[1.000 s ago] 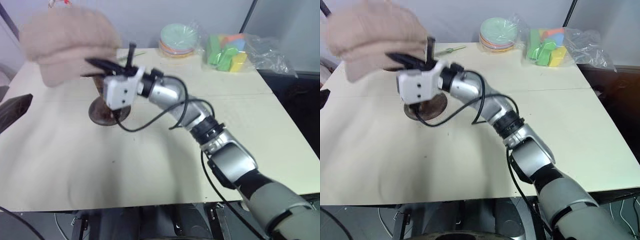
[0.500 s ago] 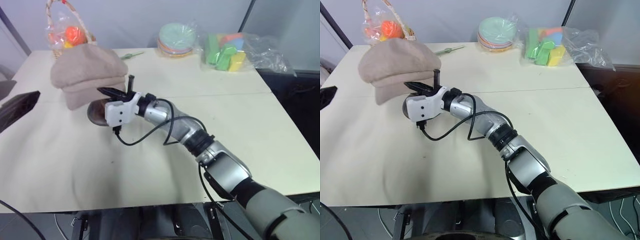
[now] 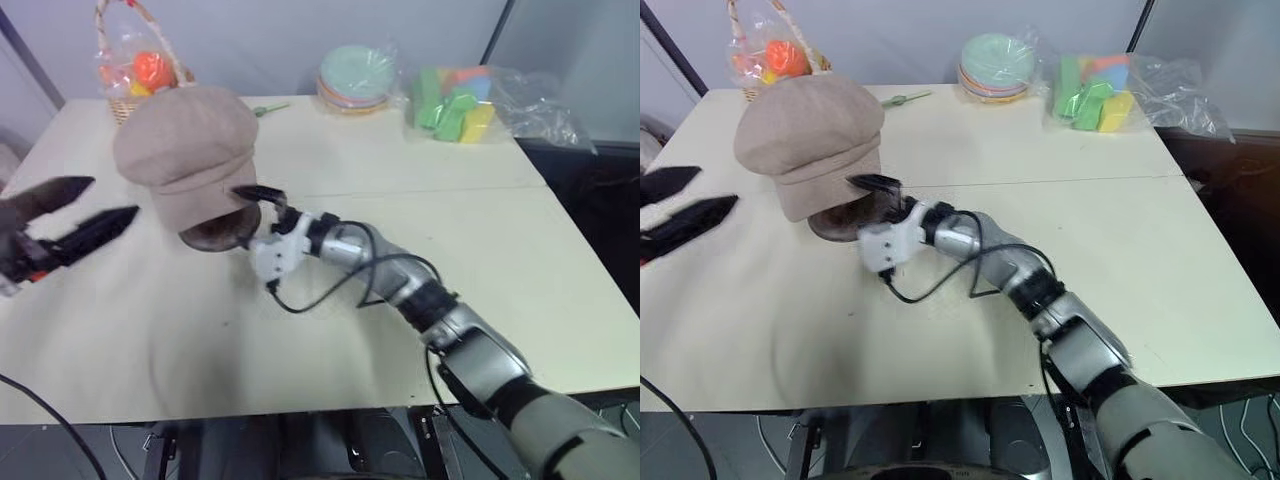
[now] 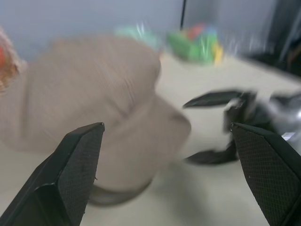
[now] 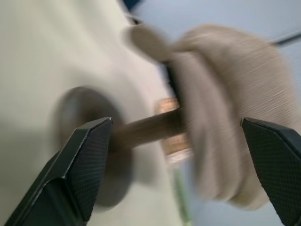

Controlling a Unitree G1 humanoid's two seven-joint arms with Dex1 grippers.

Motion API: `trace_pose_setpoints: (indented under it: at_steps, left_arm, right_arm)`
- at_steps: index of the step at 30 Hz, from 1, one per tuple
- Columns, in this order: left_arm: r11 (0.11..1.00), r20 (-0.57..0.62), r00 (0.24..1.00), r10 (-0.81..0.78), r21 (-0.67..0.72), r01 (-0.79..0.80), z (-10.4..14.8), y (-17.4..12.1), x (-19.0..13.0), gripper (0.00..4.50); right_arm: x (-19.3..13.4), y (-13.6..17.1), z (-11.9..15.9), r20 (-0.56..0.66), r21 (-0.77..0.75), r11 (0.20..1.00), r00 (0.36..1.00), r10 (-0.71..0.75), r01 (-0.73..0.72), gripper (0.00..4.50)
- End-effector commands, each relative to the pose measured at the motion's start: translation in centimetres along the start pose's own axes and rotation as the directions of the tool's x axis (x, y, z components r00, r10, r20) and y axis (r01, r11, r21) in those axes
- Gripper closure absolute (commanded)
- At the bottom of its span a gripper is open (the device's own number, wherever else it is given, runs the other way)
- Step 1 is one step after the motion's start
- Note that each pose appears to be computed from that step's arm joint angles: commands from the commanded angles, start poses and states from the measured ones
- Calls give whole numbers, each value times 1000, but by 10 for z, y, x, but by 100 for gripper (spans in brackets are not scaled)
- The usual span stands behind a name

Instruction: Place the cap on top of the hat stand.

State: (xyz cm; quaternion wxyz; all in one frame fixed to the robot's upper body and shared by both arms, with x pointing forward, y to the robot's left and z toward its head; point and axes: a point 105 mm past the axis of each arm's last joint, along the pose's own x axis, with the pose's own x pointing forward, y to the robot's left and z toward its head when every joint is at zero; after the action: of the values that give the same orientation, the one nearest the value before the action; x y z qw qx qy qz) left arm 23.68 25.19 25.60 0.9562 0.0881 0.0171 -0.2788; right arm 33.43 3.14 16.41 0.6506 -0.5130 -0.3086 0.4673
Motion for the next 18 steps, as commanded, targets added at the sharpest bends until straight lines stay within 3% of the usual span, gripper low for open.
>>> trace_pose_setpoints:
  at_steps: [1,4,7,11,13,16,18]
  left_arm:
    - [969,-83,995,56,244,-34,-12,-11,17,0]
    - [913,-128,989,77,407,-19,-24,-27,30,0]
    - [796,-132,983,131,605,-25,-32,-34,42,0]
    - [596,-32,962,270,791,-141,-32,-21,55,0]
    - [498,21,948,318,847,-185,-31,-15,62,0]
    - [393,47,928,368,897,-202,-38,-9,71,0]
    - [384,50,922,384,900,-208,-44,-8,79,0]
  right_arm:
    - [-46,-19,6,44,162,986,999,33,-39,3]
    - [-94,-29,5,52,374,916,989,135,-145,3]
    - [-133,-47,19,119,596,764,968,220,-247,3]
    - [-160,-88,39,200,806,538,969,147,-248,3]
    - [-167,-106,44,215,849,472,972,100,-236,3]
    - [-173,-125,52,231,875,425,972,50,-230,3]
    - [-175,-132,54,223,872,439,974,40,-218,3]
